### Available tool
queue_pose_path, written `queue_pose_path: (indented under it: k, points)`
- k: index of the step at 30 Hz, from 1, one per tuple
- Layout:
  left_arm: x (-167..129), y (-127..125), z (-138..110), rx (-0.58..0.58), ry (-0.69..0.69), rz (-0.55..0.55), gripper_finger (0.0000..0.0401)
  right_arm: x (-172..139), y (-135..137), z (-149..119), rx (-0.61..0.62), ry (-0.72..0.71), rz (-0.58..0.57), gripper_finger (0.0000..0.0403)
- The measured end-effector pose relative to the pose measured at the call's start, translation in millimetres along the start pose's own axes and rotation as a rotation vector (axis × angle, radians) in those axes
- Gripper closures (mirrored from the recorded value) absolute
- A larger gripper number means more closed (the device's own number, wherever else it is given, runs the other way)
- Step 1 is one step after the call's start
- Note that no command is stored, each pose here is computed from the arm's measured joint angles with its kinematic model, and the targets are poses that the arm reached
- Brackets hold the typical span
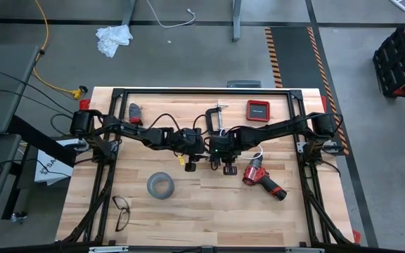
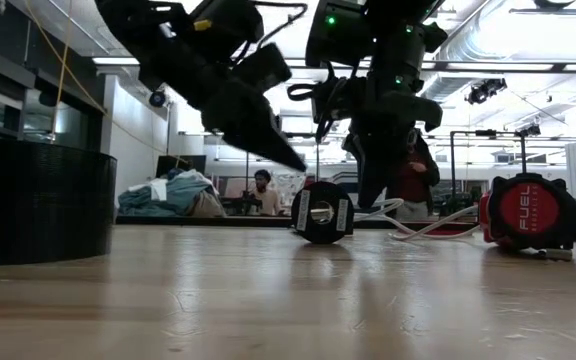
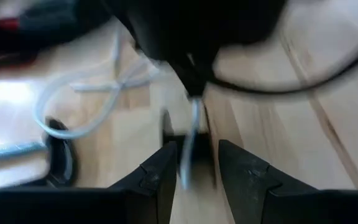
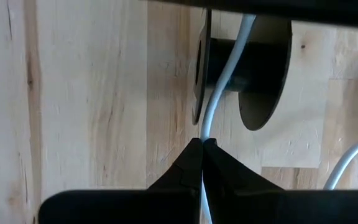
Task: Coil cords
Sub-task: Coil the white wire onto the black spool
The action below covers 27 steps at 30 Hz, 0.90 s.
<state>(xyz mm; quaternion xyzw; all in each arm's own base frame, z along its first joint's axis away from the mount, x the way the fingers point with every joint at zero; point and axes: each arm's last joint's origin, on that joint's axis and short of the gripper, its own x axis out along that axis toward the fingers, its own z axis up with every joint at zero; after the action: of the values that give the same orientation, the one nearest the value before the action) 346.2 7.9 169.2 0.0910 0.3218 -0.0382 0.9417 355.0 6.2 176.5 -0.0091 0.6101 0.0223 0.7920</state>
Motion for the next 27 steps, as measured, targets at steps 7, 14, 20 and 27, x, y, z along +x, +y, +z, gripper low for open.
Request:
queue_pose_path:
  k: [7,14,20,27]
  points:
    - [12.3,-2.1,-8.4,-0.010,0.076,-0.035,0.0286,-0.1,0.3,0.3,0.000,-0.003,0.011,0.0403]
    - [12.5,-2.1,-7.3,-0.056,0.069,-0.029,0.0286,-0.1,0.4,0.7,0.000,-0.007,0.014,0.0403]
    - [16.0,-6.5,-8.3,-0.044,0.070,-0.026,0.0286,-0.1,0.4,0.7,0.000,-0.008,0.014,0.0403]
    - [18.2,-12.9,-8.8,-0.019,0.086,0.032,0.0286,-0.1,0.4,1.5,0.000,-0.016,0.014,0.0403]
